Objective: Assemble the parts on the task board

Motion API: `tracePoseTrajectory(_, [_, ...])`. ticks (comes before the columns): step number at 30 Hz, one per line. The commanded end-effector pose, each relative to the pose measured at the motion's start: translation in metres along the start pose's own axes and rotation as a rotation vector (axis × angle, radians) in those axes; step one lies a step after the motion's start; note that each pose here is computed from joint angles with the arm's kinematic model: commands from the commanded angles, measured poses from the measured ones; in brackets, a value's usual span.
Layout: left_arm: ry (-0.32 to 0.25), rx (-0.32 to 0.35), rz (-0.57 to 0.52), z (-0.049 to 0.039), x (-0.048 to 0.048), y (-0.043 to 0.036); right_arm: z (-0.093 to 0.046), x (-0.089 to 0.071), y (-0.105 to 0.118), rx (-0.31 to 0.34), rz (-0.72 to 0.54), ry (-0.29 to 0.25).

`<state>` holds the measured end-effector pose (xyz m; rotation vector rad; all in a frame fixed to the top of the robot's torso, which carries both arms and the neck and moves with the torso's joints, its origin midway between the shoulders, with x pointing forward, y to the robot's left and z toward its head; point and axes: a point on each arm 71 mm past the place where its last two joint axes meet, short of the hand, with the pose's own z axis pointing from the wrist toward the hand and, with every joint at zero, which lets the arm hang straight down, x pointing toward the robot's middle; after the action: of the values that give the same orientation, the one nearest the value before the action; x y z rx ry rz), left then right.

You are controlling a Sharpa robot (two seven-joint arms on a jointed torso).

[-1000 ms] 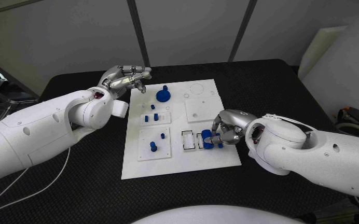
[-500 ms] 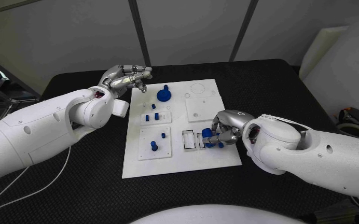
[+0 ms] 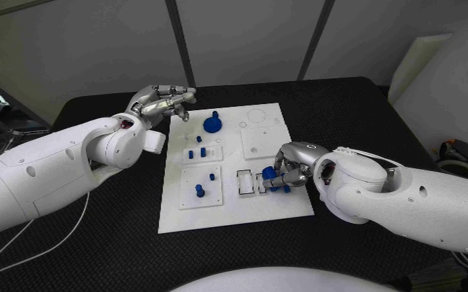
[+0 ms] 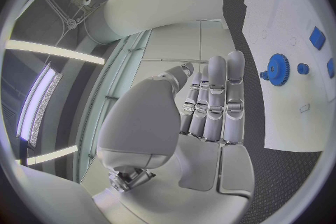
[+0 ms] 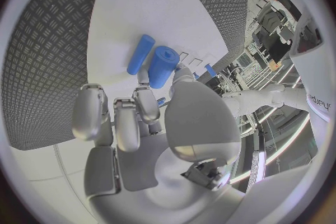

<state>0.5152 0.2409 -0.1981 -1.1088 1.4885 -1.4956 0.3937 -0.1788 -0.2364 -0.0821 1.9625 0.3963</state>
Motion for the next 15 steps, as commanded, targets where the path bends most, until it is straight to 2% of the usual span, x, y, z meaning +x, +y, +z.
tracePoseTrajectory(1, [0.011,0.005,0.000,-0.0002,0.0012,-0.0015,-0.002,0.008,0.000,0.006,0.026,0.032])
tracePoseTrajectory(8, [0.011,0.005,-0.001,-0.0002,0.0012,-0.0014,-0.009,0.004,0.003,0.009,0.159,-0.025])
tracePoseTrajectory(15, [0.013,0.004,-0.002,0.0004,0.0020,-0.0008,-0.016,0.001,0.000,0.032,0.323,-0.059])
